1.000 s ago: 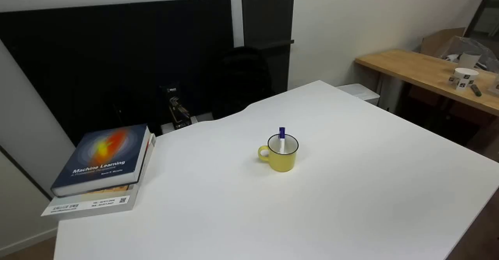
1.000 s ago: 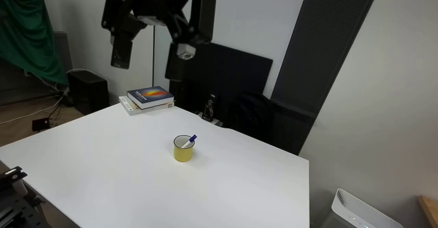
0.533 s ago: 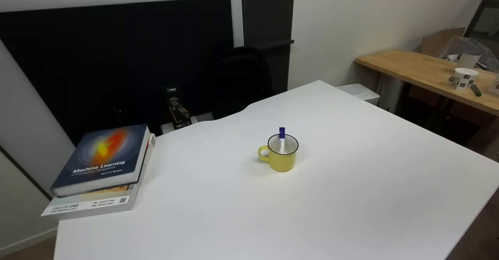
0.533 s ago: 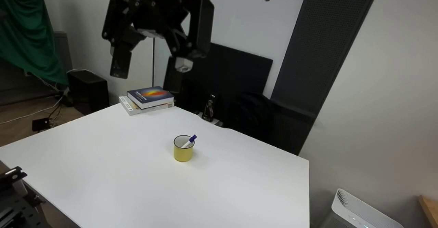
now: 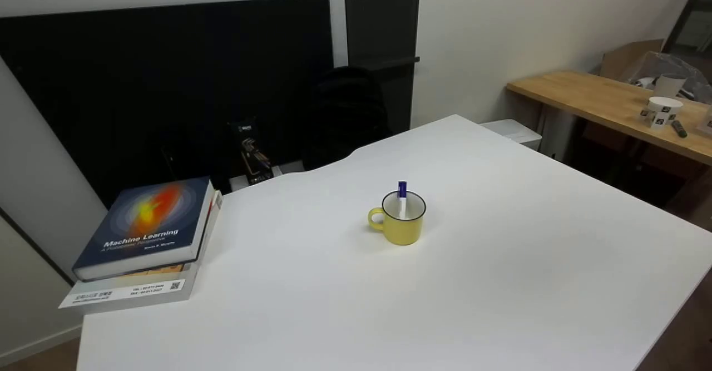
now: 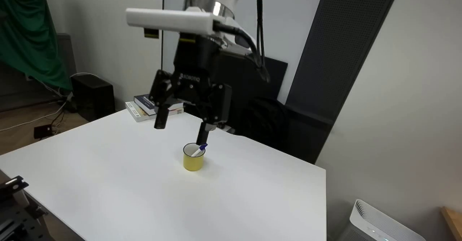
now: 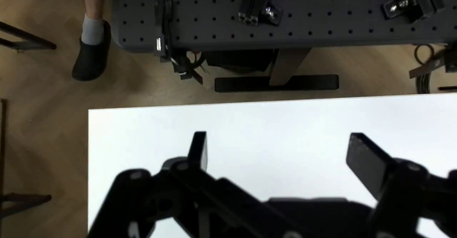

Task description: Remove the marker from the cup.

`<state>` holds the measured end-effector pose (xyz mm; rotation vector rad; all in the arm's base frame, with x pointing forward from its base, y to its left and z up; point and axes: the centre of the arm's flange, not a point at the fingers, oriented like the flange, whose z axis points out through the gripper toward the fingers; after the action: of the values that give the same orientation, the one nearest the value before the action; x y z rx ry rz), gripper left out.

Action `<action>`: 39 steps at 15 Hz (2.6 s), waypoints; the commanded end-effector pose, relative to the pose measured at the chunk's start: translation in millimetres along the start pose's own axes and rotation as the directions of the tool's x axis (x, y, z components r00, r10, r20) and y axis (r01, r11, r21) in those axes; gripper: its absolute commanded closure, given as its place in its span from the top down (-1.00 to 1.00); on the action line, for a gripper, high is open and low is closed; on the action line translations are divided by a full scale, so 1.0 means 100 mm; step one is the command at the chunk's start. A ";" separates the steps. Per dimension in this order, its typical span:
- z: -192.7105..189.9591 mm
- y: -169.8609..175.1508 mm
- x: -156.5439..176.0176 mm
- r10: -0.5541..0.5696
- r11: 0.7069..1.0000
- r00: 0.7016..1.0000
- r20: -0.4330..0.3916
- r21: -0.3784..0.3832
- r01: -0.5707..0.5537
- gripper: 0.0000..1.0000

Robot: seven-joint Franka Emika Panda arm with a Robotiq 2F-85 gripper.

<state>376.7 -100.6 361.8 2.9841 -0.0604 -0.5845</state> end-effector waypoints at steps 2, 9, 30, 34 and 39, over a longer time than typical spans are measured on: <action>0.03 -0.09 1.09 0.021 1.000 0.999 0.031 0.022 -0.022 1.00; 0.14 -0.44 2.31 0.037 0.995 0.999 0.015 0.090 -0.039 1.00; 0.76 -1.06 4.28 0.075 0.960 0.982 0.172 0.255 -0.118 1.00; 0.93 -1.05 4.51 0.112 0.954 0.975 0.192 0.255 -0.160 1.00; 1.21 -1.06 4.69 0.148 0.945 0.960 0.237 0.253 -0.207 1.00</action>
<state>716.9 -29.6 80.1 3.1264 -0.3574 -0.9119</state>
